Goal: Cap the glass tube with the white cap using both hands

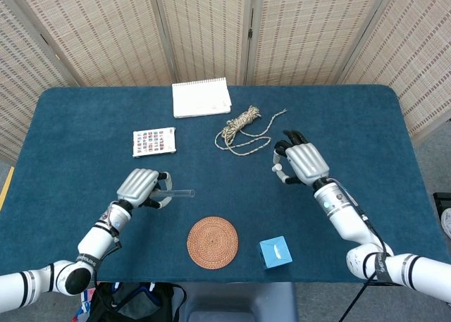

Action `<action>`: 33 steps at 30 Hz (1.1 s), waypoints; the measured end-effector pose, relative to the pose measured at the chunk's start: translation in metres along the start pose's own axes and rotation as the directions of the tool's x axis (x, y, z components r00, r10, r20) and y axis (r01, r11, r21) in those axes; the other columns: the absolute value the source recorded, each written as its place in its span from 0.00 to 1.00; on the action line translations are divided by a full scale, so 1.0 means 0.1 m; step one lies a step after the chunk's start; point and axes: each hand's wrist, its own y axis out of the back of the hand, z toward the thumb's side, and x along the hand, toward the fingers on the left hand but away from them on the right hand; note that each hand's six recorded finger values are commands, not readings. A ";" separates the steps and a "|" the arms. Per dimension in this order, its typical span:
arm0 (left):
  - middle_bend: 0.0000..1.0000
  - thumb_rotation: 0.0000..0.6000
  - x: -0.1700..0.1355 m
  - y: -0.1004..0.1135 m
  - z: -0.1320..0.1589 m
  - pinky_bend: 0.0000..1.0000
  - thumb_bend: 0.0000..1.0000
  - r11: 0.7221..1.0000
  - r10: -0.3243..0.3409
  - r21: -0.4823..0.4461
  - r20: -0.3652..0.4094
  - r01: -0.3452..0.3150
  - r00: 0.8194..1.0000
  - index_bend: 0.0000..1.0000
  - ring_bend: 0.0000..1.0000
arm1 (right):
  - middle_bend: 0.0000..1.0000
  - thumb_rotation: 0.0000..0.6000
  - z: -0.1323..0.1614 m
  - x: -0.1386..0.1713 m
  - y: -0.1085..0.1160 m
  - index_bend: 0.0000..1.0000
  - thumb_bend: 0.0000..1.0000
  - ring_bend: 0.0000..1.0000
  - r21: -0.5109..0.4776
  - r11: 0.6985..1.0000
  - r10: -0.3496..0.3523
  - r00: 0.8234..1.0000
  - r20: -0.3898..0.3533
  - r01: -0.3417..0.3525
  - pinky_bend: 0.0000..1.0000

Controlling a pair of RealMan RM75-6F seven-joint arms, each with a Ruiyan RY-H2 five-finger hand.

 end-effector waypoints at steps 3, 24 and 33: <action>1.00 1.00 0.04 0.03 0.07 1.00 0.31 0.999 -0.008 -0.042 0.010 0.008 1.000 0.57 0.99 | 0.28 1.00 0.17 0.04 0.19 0.69 0.46 0.00 -0.049 0.998 -0.046 0.998 -0.049 0.043 0.00; 1.00 1.00 0.13 0.11 0.48 1.00 0.31 0.944 -0.054 -0.319 0.088 0.079 0.995 0.57 0.99 | 0.29 1.00 1.09 0.08 0.44 0.71 0.46 0.00 -0.227 0.972 -0.121 0.950 -0.288 0.055 0.00; 1.00 1.00 0.14 0.09 0.56 1.00 0.31 0.934 -0.060 -0.345 0.109 0.095 0.992 0.57 0.99 | 0.29 1.00 1.19 0.09 0.39 0.71 0.46 0.00 -0.239 0.970 -0.120 0.942 -0.314 0.044 0.00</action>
